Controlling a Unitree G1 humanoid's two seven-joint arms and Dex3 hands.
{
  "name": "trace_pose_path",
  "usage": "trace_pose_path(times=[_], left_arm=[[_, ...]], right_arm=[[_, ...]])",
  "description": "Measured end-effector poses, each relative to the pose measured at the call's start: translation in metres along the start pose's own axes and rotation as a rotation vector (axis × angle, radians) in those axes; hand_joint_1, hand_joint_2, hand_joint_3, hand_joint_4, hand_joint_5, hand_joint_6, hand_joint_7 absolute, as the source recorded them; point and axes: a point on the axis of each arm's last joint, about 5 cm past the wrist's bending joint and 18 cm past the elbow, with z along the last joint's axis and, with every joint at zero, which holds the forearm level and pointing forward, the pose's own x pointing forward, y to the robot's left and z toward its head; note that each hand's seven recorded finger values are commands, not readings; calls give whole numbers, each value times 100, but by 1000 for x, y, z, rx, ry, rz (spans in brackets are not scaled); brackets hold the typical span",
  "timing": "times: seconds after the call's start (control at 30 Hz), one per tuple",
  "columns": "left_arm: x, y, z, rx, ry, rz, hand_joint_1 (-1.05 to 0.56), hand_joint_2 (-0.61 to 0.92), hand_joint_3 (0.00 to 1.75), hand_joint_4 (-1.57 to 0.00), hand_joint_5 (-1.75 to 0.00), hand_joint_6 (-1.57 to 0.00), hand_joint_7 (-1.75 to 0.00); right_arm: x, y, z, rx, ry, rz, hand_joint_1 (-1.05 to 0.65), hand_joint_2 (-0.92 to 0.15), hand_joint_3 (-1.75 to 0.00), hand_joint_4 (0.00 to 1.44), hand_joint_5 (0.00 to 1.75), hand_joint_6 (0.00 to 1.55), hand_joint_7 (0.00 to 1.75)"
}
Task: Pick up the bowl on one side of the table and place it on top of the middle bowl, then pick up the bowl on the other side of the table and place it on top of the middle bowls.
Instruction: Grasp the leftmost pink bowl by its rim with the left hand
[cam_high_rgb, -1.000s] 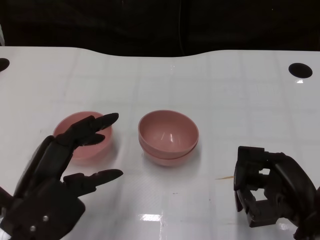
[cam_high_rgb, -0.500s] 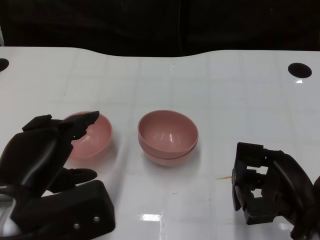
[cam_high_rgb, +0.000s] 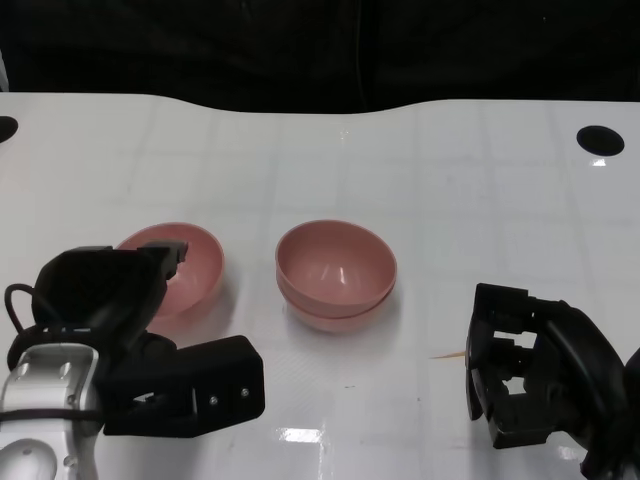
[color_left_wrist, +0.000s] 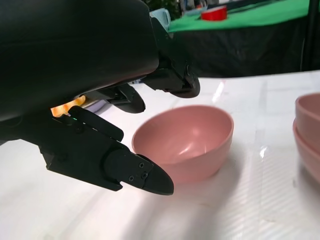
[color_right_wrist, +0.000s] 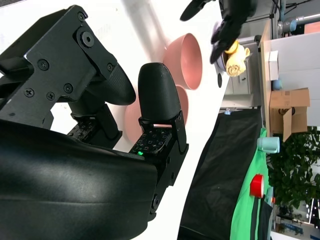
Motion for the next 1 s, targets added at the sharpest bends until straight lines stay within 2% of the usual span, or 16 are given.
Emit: trace_pose_path(times=[0.47,0.5,0.53,0.57,0.6,0.63,0.7,0.77,1.0], left_arm=[[2,-2,1,6,-6,2,-53,85,0,-58,-8,-49,0],[6,-5,2,15,-16,3,-43,89,6,-79,-21,-67,-6],[13,-10,1,33,-36,-12,-39,91,8,-86,-26,-73,-7],[20,-17,-1,41,-56,-29,-33,91,9,-85,-98,-80,-65],[25,-25,-3,48,-80,-35,-29,91,8,-83,-143,-78,-100],[29,-33,-5,46,-110,-30,-28,91,7,-82,-158,-78,-112],[32,-40,-6,39,-151,-18,-26,91,5,-83,-171,-76,-132],[35,-40,-5,35,-177,3,-24,91,4,-81,-174,-75,-139],[41,-35,-5,41,-180,1,-22,90,6,-79,-175,-68,-150]], right_arm=[[0,0,0,0,0,0,-7,-25,-168,96,175,83,163],[-1,0,0,1,2,-3,-7,-25,-167,95,175,84,161],[0,0,0,1,1,-1,-7,-26,-166,95,175,84,160],[0,1,0,3,0,2,-7,-26,-166,95,175,84,159],[0,1,-1,4,2,2,-7,-26,-166,94,175,84,159],[0,1,-1,4,3,2,-7,-26,-166,94,175,84,158],[-1,1,-1,1,4,-1,-7,-26,-165,94,175,84,158],[0,1,-1,0,4,-3,-7,-26,-165,94,175,84,157],[0,3,-1,-2,4,-9,-7,-27,-164,94,175,85,157]])
